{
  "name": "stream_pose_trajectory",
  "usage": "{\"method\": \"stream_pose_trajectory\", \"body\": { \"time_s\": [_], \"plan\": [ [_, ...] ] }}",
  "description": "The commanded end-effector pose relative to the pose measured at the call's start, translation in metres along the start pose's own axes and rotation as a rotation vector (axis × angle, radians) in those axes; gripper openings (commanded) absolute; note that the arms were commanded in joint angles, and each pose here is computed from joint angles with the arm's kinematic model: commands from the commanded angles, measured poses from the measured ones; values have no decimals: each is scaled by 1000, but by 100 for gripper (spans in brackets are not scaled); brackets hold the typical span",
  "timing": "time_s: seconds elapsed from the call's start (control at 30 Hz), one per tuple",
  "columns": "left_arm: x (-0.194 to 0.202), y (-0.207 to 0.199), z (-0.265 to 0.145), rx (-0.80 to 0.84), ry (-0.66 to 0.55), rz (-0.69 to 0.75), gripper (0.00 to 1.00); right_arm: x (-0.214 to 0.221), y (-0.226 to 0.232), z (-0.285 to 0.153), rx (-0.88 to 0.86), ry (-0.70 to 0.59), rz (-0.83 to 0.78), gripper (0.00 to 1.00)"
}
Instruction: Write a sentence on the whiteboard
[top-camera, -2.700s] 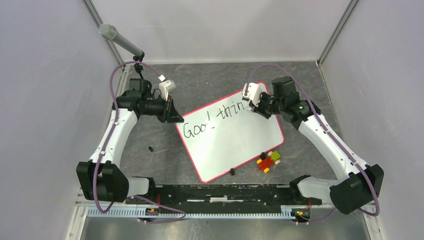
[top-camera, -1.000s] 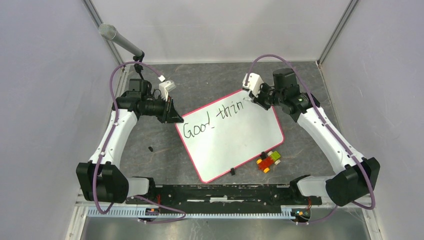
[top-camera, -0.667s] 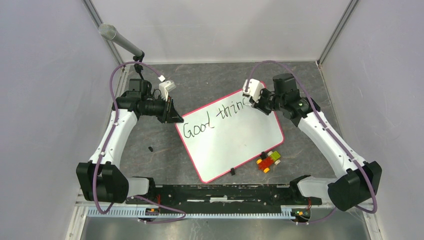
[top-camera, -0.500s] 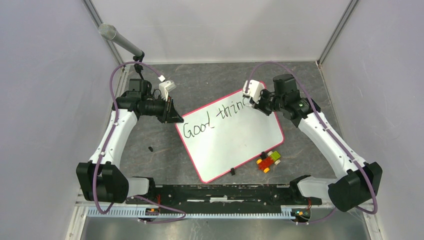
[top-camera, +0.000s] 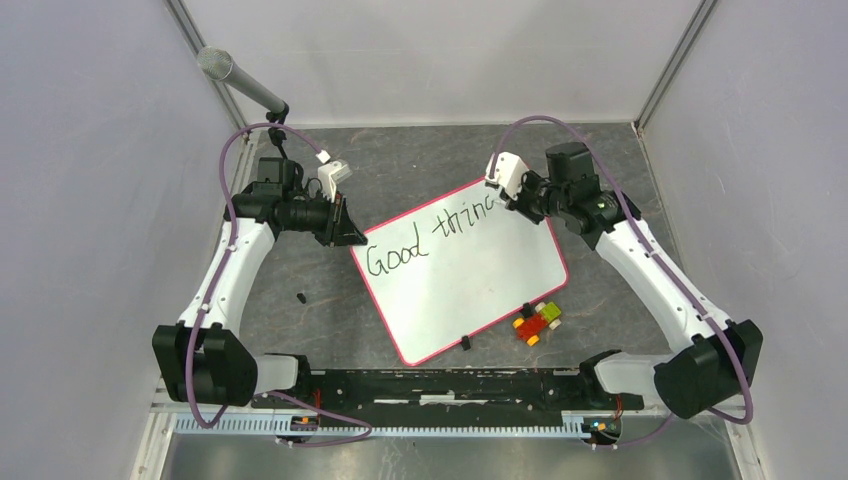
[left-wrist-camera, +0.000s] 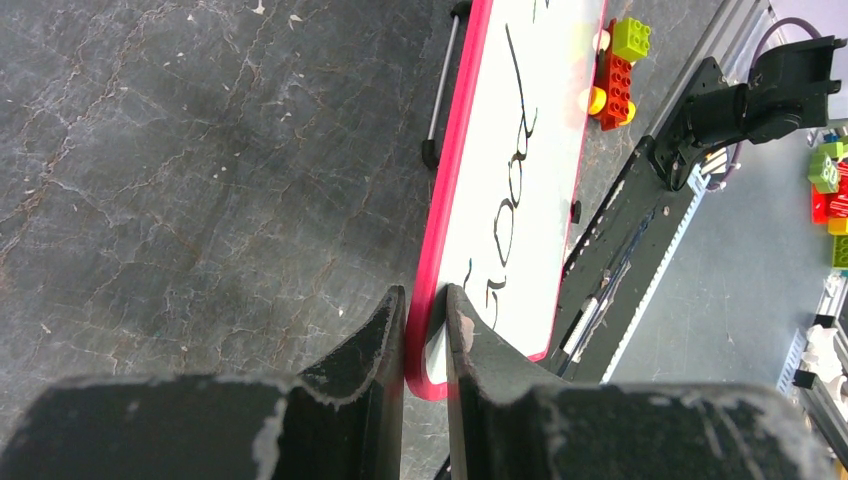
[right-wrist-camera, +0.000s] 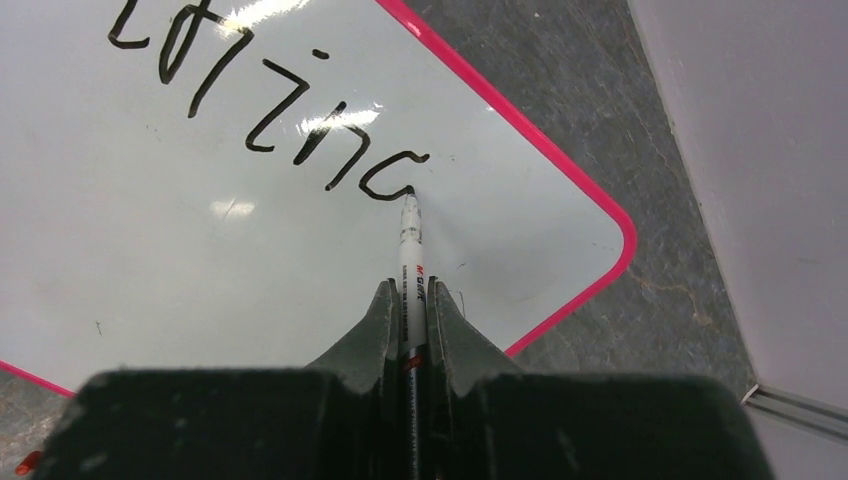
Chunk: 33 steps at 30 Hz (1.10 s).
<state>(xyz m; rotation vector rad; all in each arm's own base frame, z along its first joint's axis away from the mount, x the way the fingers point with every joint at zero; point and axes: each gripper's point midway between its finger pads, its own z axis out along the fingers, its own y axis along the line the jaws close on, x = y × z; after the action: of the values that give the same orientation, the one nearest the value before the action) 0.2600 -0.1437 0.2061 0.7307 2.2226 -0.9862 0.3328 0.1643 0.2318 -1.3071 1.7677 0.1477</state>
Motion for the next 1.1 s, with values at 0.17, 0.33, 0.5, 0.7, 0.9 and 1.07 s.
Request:
{"method": "stream_pose_trajectory", "body": {
  "time_s": [0.17, 0.33, 0.5, 0.7, 0.9, 1.07],
  "plan": [
    [1, 11, 2, -44, 11, 41, 2, -27, -28, -2, 70, -58, -14, 0],
    [3, 11, 3, -44, 15, 38, 2, -26, -28, -3, 68, -54, -17, 0],
    [2, 11, 2, -44, 13, 41, 2, -15, -20, -3, 55, -26, -21, 0],
    [3, 11, 3, -41, 15, 40, 2, 4, 1, -4, 20, -5, 1, 0],
    [3, 9, 3, -38, 12, 42, 3, 19, 19, -6, -12, 14, 18, 0],
    [6, 9, 3, -37, 16, 41, 2, 25, 32, -8, -41, 13, 40, 0]
  ]
}}
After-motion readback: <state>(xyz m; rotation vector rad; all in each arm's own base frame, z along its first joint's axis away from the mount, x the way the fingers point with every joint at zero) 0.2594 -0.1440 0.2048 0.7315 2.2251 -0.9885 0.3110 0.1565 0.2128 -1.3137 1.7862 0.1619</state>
